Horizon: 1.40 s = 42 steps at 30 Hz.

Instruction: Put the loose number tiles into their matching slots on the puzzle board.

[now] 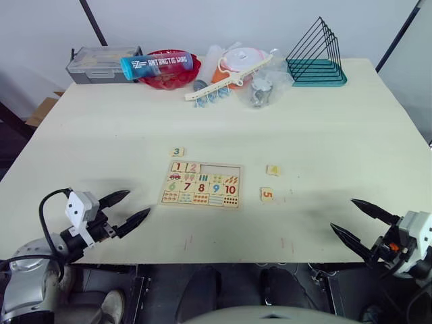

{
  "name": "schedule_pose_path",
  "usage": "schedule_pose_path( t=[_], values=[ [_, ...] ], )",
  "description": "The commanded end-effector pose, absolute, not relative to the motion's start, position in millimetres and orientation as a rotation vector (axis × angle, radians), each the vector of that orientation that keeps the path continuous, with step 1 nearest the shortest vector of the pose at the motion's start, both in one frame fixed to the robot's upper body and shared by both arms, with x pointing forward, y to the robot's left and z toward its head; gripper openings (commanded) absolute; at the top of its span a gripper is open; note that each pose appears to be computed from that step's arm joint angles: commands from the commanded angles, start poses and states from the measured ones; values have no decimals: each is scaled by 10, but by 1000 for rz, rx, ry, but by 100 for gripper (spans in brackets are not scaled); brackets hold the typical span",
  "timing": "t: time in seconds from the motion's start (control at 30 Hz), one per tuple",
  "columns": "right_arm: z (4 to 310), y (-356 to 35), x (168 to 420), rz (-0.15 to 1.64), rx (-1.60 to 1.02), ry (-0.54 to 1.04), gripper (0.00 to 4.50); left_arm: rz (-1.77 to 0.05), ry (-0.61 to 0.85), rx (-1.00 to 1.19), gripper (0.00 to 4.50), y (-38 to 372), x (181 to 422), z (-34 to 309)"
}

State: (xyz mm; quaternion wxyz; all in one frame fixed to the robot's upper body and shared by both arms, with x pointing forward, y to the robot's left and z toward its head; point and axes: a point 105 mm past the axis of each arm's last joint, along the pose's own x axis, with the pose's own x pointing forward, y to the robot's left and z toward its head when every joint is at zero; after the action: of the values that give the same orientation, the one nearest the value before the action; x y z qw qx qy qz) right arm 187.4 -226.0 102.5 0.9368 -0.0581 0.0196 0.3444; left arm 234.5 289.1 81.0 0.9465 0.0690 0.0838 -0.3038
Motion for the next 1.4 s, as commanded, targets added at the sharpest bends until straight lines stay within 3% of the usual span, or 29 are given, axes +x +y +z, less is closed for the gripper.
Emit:
schedule_pose_path(
  t=[0.03, 1.13, 1.4],
  values=[
    [1112, -2211, 1878, 702, -137, -5, 450, -570, 124, 154, 445, 2911, 2361, 937],
    [1061, -2089, 1833, 702, -122, -34, 450, -547, 134, 159, 445, 2977, 2401, 922],
    [1090, -2055, 1862, 724, -126, -57, 450, -530, 106, 185, 445, 3021, 2642, 1052]
  ],
)
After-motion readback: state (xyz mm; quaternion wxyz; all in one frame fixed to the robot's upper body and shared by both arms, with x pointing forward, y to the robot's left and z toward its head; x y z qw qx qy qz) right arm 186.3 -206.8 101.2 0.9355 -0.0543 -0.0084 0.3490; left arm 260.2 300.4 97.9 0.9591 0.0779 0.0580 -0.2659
